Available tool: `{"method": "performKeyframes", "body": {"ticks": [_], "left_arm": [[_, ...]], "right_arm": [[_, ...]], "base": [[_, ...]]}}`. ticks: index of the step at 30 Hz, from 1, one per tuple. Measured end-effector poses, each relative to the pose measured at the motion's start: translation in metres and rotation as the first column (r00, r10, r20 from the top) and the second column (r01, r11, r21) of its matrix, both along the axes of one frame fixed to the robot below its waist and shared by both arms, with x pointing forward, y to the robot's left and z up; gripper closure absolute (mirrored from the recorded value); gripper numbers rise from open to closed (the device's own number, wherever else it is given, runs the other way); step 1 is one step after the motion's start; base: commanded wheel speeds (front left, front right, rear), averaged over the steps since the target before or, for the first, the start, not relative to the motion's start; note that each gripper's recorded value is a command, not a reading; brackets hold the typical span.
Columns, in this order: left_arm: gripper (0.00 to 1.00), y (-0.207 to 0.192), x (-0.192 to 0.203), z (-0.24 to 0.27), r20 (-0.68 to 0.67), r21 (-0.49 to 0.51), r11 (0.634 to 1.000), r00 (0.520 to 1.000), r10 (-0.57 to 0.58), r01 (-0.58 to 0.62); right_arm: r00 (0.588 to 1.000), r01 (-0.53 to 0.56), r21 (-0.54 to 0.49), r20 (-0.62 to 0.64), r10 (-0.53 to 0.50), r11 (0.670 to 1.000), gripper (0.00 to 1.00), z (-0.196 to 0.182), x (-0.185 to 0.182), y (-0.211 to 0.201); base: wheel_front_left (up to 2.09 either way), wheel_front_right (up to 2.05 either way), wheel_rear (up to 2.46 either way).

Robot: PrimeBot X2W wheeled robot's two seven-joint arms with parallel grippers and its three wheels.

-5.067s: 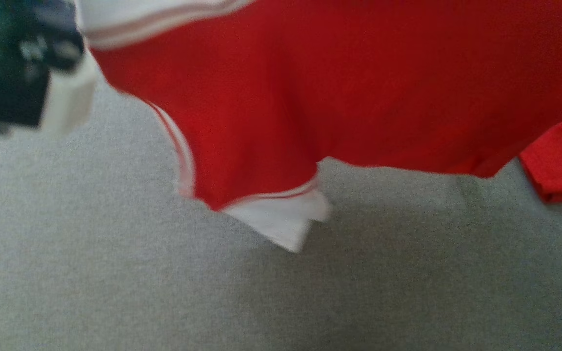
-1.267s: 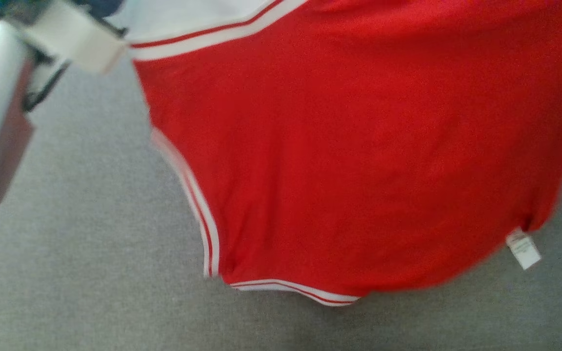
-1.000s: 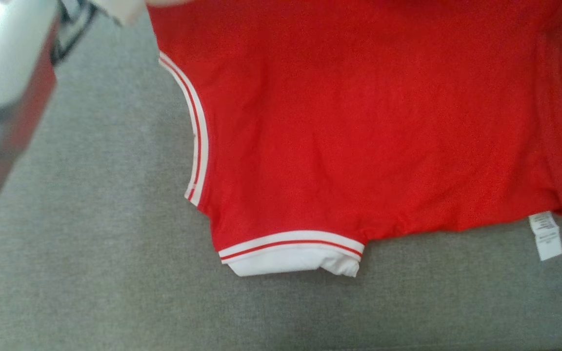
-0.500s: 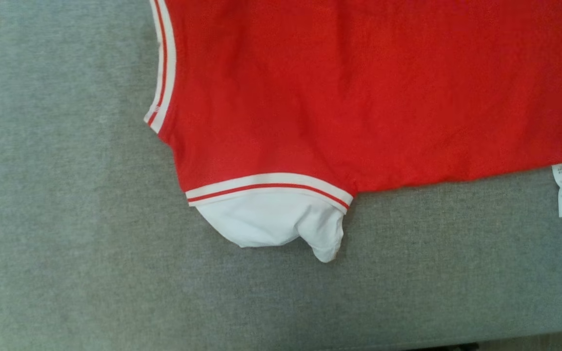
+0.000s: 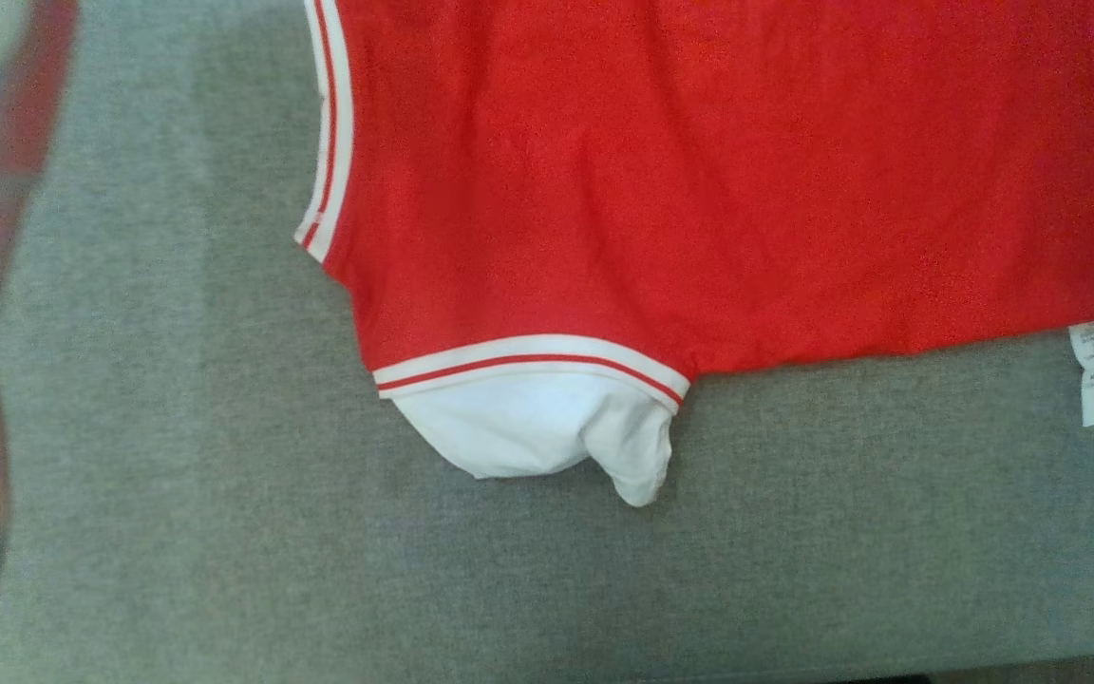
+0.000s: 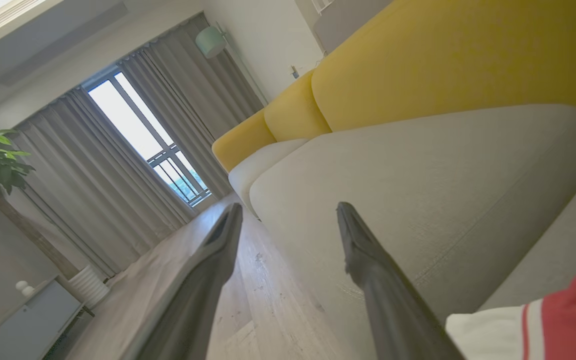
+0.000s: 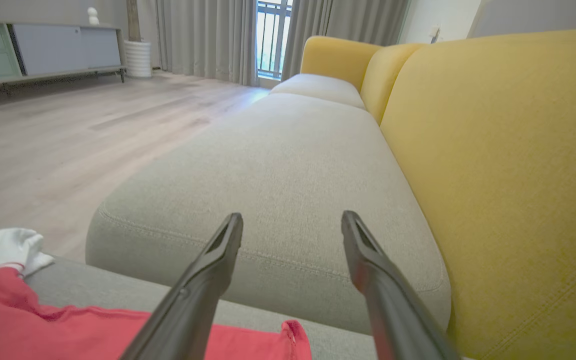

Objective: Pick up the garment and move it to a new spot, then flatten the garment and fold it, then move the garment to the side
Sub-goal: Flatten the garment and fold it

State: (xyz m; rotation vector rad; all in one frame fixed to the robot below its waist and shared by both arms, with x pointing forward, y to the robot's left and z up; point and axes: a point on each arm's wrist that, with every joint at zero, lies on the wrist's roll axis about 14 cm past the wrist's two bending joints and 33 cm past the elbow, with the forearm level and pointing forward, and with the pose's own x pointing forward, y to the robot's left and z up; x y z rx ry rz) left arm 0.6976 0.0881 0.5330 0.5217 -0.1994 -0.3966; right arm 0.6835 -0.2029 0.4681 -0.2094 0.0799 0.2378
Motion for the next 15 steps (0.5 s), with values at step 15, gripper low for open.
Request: {"method": "performKeyframes", "body": {"ticks": [15], "left_arm": [[0.00,0.004,-0.198,-0.035,-0.201,-0.375,0.926,0.979,-0.027,-0.051]], "right_arm": [[0.997,0.072,0.190,-0.049,-0.064,0.979,0.00,-0.001,-0.151,-0.019]], "base": [[0.00,0.00,0.00]]}}
